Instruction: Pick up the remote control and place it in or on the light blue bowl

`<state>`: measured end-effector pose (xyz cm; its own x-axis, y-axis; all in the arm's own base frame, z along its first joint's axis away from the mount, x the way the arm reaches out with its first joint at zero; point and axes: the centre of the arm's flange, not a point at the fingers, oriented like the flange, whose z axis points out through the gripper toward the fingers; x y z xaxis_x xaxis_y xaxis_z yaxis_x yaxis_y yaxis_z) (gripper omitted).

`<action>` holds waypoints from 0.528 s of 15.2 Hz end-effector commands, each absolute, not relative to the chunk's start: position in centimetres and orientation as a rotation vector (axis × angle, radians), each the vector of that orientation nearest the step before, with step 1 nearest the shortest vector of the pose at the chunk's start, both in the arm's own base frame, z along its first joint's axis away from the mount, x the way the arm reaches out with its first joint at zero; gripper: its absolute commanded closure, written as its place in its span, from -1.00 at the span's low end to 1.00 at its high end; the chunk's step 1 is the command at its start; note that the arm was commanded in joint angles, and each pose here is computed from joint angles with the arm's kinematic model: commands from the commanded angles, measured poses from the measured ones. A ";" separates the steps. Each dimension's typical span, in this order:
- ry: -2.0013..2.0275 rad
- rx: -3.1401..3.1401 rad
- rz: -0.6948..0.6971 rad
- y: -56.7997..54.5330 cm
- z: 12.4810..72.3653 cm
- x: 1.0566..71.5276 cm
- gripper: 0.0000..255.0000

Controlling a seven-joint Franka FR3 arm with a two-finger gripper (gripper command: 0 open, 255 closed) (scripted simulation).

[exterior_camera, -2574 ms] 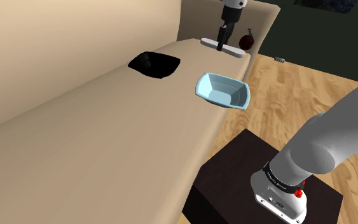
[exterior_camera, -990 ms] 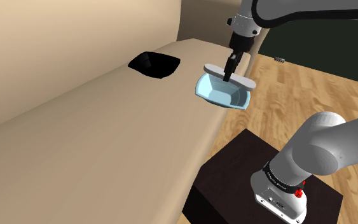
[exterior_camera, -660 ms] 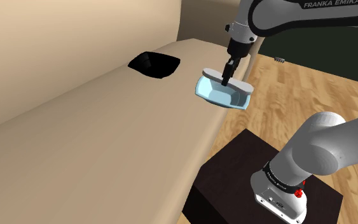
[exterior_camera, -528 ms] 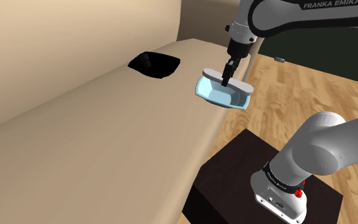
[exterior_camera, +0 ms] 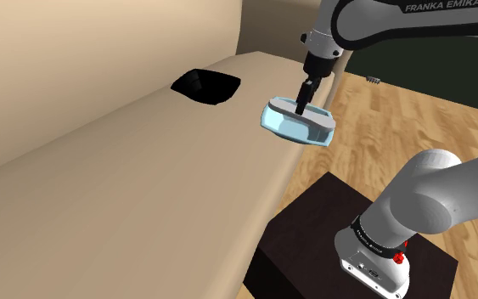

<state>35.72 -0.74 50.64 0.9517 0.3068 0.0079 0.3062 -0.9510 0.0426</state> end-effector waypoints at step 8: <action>0.481 3.063 0.022 -0.5 55.6 35.6 -1.00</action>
